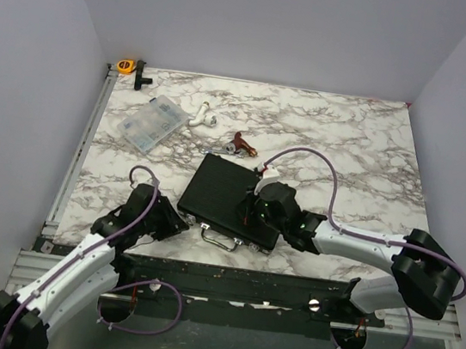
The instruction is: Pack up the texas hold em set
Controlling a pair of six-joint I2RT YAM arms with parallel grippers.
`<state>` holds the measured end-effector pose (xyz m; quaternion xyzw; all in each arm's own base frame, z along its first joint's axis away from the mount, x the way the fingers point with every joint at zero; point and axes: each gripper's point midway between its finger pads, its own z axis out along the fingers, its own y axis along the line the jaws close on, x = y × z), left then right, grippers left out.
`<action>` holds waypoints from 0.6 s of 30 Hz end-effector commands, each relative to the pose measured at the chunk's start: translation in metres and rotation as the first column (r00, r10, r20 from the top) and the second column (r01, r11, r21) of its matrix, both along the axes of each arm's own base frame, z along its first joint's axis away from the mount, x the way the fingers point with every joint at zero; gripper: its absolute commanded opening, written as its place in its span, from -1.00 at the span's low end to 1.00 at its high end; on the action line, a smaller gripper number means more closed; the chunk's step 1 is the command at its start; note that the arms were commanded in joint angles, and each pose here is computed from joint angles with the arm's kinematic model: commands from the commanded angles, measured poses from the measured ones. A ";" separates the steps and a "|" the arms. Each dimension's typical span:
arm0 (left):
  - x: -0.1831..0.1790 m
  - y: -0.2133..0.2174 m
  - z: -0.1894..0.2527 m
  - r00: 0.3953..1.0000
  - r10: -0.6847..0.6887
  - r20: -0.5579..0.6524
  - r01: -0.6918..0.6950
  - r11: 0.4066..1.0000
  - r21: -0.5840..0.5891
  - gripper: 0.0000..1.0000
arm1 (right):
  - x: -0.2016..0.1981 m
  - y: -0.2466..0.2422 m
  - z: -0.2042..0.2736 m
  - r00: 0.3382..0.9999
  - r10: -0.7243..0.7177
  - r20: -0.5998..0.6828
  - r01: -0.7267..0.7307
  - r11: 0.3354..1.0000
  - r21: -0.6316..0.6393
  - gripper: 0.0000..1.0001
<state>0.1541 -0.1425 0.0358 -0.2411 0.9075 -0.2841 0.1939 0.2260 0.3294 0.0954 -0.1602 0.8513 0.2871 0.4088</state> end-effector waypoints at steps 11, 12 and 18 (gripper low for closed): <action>0.024 0.001 0.020 0.994 0.016 0.104 -0.022 0.998 0.055 -0.74 | -0.004 -0.008 0.010 1.000 -0.007 0.011 0.006 1.000 0.017 -0.99; 0.022 0.002 0.016 0.996 0.030 0.083 -0.035 0.998 0.059 -0.78 | -0.004 -0.008 0.010 1.000 -0.004 0.011 0.004 1.000 0.014 -0.99; 0.029 0.004 0.002 0.996 0.069 0.047 -0.073 0.994 0.086 -0.93 | -0.004 -0.005 0.007 1.000 0.005 0.007 -0.005 1.000 0.013 -0.99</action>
